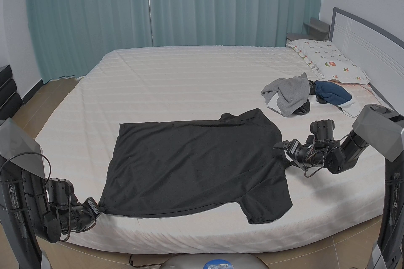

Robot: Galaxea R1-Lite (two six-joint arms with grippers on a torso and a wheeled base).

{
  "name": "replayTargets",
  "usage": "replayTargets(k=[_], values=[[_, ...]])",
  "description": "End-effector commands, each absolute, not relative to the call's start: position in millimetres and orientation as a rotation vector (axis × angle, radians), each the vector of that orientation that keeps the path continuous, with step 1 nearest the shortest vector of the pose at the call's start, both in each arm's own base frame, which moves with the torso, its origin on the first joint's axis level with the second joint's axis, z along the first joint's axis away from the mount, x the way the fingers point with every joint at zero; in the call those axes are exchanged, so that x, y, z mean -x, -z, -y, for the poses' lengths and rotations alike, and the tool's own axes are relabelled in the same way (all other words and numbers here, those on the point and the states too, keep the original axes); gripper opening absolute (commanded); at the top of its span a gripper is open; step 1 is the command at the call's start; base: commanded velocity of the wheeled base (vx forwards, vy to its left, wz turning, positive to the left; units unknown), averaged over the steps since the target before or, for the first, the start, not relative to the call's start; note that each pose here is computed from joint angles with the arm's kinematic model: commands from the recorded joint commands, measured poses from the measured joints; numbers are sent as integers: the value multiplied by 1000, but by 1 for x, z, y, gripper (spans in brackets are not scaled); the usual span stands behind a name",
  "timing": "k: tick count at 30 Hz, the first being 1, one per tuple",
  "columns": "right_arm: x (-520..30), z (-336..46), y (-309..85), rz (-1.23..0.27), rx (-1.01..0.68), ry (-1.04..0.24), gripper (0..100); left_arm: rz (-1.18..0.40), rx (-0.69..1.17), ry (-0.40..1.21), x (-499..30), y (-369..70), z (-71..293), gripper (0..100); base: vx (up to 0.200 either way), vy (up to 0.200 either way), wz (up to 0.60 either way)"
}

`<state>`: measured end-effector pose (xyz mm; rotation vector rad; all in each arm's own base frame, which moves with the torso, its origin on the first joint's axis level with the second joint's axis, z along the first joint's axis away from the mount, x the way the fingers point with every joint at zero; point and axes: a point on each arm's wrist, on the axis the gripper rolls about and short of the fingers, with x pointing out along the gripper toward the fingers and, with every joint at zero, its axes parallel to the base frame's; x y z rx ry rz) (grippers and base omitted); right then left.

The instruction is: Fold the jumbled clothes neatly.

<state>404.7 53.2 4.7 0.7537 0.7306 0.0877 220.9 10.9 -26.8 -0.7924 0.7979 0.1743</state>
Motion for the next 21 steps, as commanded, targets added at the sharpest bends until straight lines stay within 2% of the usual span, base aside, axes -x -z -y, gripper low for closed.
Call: replayTargets(k=[1, 10, 21], values=[[-369, -48, -27, -763, -735, -130, 100, -800, 793, -176, -221, 27, -11, 0, 0, 0, 0], [-302, -52, -18, -944, -674, -237, 100, -803, 793, -177, -220, 27, -11, 0, 0, 0, 0], [-294, -69, -2, -1021, -629, -283, 100, -803, 793, -177, -220, 27, -11, 0, 0, 0, 0]])
